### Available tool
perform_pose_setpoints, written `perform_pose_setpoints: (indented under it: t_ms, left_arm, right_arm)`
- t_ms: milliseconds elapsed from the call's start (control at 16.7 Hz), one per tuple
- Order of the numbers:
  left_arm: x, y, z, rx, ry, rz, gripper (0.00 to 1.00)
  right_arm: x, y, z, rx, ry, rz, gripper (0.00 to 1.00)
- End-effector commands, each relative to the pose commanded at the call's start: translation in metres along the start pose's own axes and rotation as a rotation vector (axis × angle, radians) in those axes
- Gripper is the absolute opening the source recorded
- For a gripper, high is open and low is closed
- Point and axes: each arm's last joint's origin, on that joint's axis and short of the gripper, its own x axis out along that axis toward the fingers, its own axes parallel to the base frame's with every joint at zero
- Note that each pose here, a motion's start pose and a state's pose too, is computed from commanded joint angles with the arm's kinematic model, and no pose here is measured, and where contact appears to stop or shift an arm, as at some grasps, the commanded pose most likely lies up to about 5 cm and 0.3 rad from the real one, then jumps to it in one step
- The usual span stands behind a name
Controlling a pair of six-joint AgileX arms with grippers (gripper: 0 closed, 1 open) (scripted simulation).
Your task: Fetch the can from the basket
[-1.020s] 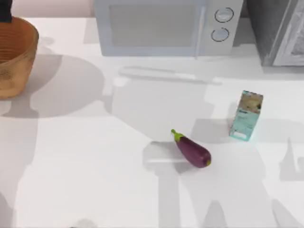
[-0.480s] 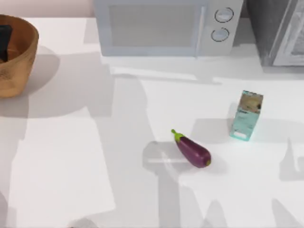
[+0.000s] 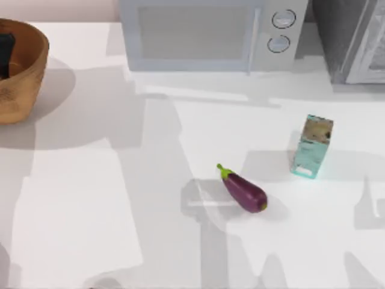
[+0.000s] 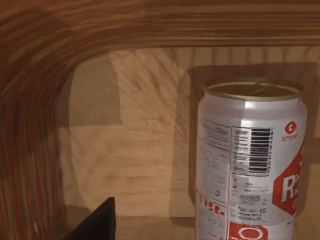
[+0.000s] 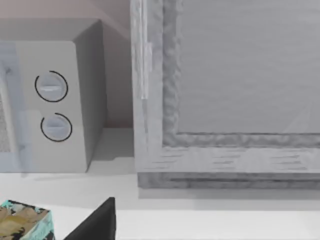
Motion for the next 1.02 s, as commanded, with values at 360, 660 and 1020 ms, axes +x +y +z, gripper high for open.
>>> perform_pose_setpoints:
  t_ms: [360, 660, 1020]
  left_arm:
    - [0.045, 0.002, 0.000, -0.003, -0.002, 0.001, 1.00]
    - [0.055, 0.002, -0.001, -0.003, -0.001, 0.001, 1.00]
    - [0.055, 0.002, -0.001, -0.003, -0.001, 0.001, 0.62]
  right_arm:
    - [0.000, 0.000, 0.000, 0.000, 0.000, 0.000, 1.00]
    - [0.000, 0.000, 0.000, 0.000, 0.000, 0.000, 1.00]
    - [0.000, 0.000, 0.000, 0.000, 0.000, 0.000, 1.00]
